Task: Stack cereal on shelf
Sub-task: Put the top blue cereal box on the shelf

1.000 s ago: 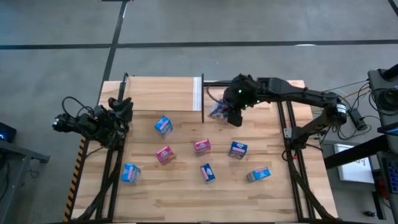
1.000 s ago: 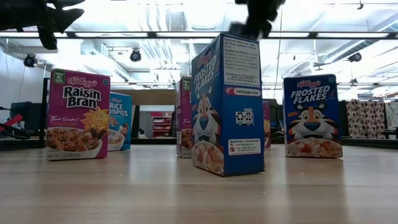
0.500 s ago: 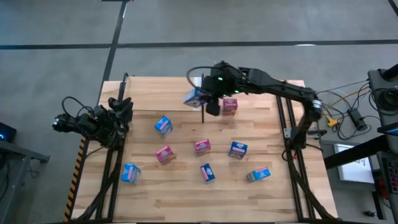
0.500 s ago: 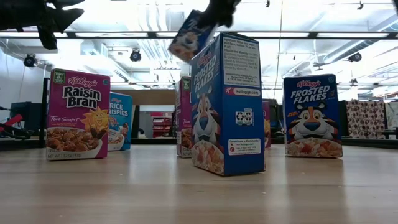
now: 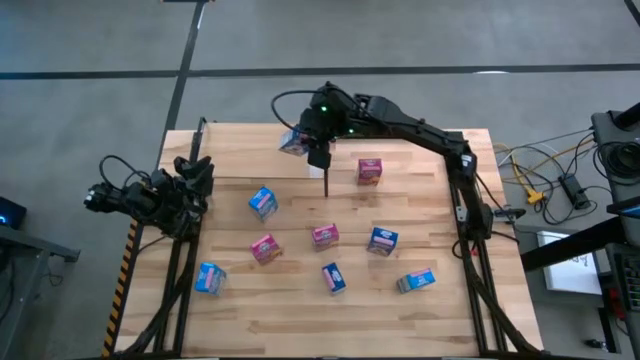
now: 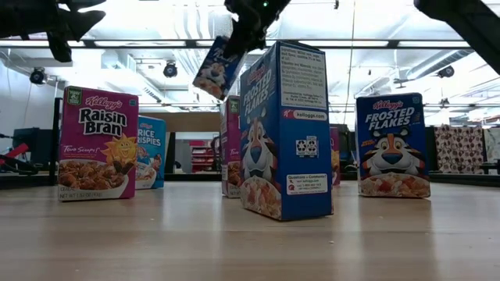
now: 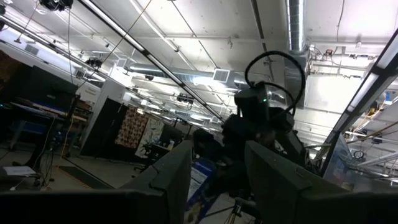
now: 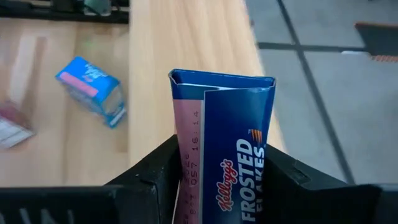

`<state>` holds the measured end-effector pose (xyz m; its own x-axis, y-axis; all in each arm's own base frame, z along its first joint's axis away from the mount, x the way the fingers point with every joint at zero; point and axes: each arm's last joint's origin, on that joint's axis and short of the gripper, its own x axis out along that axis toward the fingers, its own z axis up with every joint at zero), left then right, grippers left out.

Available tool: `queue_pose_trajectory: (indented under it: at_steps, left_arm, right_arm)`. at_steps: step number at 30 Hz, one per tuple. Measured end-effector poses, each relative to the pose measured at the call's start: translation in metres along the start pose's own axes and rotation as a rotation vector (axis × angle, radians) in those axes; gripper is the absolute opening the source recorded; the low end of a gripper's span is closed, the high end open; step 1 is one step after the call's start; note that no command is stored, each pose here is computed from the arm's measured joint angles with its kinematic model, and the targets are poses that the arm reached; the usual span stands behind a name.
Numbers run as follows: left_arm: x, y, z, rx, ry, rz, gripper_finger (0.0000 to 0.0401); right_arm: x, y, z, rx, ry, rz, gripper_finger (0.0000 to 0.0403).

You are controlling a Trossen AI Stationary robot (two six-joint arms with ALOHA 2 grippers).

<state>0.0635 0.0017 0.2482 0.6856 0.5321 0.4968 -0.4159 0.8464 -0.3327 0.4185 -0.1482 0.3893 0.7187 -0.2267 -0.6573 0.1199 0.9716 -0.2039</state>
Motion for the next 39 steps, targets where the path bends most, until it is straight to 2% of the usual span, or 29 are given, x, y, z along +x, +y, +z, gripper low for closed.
queue_pose_trajectory:
  at_steps: [5, 16, 25, 33, 39]
  left_arm:
    - [0.000, 0.000, 0.000, 0.000, 0.000, 0.000, 0.0135]
    - [0.000, 0.000, 0.000, 0.000, -0.001, 0.000, 0.0135]
    - [0.000, 0.000, 0.000, 0.000, -0.001, 0.000, 0.0135]
    - [0.000, 0.000, 0.000, 0.000, -0.001, 0.000, 0.0135]
    - [0.000, 0.000, 0.000, -0.001, -0.001, 0.000, 0.0135]
  right_arm:
    - [0.015, -0.009, -0.008, 0.015, 0.031, -0.006, 0.0172]
    - [0.025, -0.012, -0.012, 0.032, 0.039, -0.007, 0.0228]
    - [0.012, -0.015, -0.002, 0.030, -0.016, -0.032, 0.0251]
    - [-0.023, -0.010, 0.008, 0.076, -0.075, -0.037, 0.0221]
    - [-0.054, -0.002, 0.003, 0.109, -0.005, -0.009, 0.0153]
